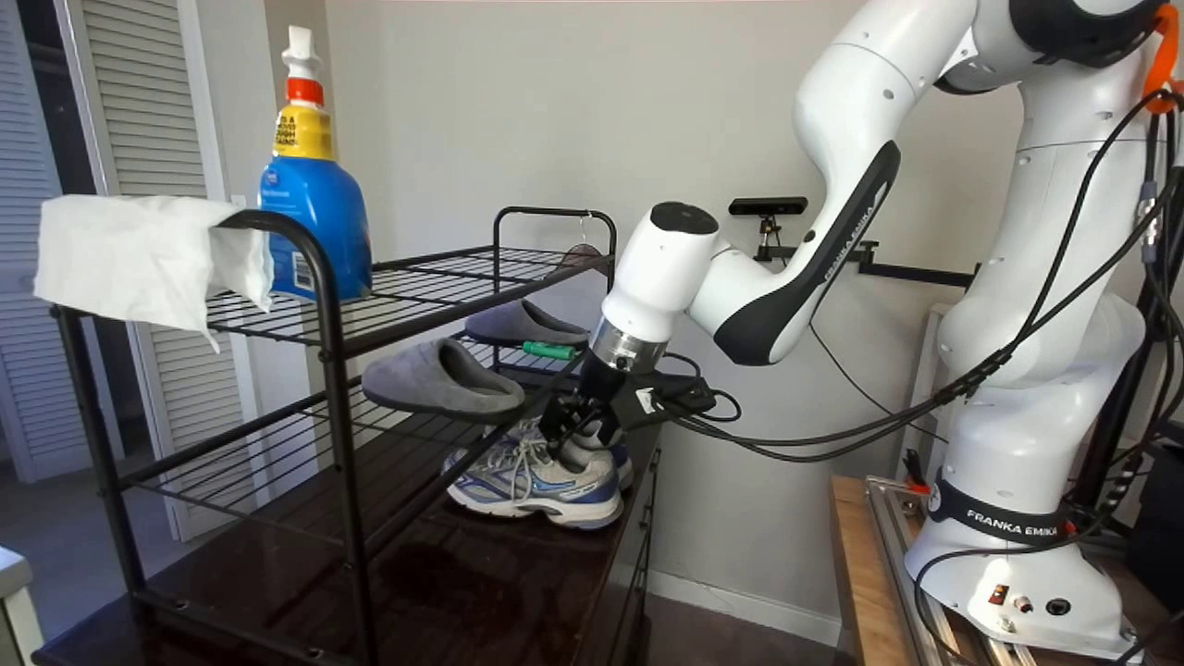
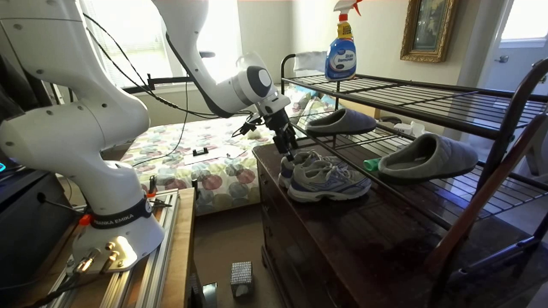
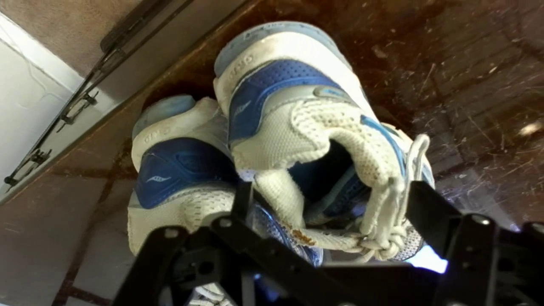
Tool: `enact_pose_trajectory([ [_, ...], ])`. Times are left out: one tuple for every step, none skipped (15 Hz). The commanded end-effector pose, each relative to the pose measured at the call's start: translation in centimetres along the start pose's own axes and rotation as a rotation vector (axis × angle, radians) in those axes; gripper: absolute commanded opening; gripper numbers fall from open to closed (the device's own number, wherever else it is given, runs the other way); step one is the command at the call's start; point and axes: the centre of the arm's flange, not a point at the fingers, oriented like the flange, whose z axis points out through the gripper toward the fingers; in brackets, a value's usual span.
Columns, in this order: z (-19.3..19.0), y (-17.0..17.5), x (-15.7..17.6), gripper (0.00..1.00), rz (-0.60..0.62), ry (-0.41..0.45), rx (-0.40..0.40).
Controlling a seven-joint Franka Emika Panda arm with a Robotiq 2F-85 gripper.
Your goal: Remove the sneakers from the shoe rack and place them on top of the cabinet.
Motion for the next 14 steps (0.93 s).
enact_pose_trajectory([
  [-0.9, 1.0, -1.4, 1.00, -0.052, -0.103, 0.020],
  [-1.0, 1.5, -1.9, 1.00, -0.108, -0.108, 0.023],
  [-1.5, 2.2, -2.4, 1.00, -0.175, -0.102, 0.034],
  [-1.9, 2.7, -2.7, 1.00, -0.229, -0.095, 0.056],
  [-2.4, 3.3, -3.1, 1.00, -0.293, -0.096, 0.075],
  [-2.7, 3.8, -3.3, 1.00, -0.341, -0.092, 0.079],
  [-3.1, 4.1, -3.8, 1.00, -0.392, -0.067, 0.058],
  [-3.5, 4.4, -4.6, 1.00, -0.432, -0.037, 0.041],
  [-3.9, 4.7, -5.2, 1.00, -0.477, -0.013, 0.018],
  [-4.3, 5.0, -5.7, 1.00, -0.515, 0.009, 0.001],
  [-4.9, 5.2, -6.1, 1.00, -0.537, 0.011, -0.007],
  [-5.5, 5.4, -6.4, 1.00, -0.543, 0.002, -0.017],
  [-6.1, 5.6, -6.7, 1.00, -0.547, -0.013, -0.007],
  [-6.6, 5.7, -6.7, 1.00, -0.576, -0.029, 0.011],
])
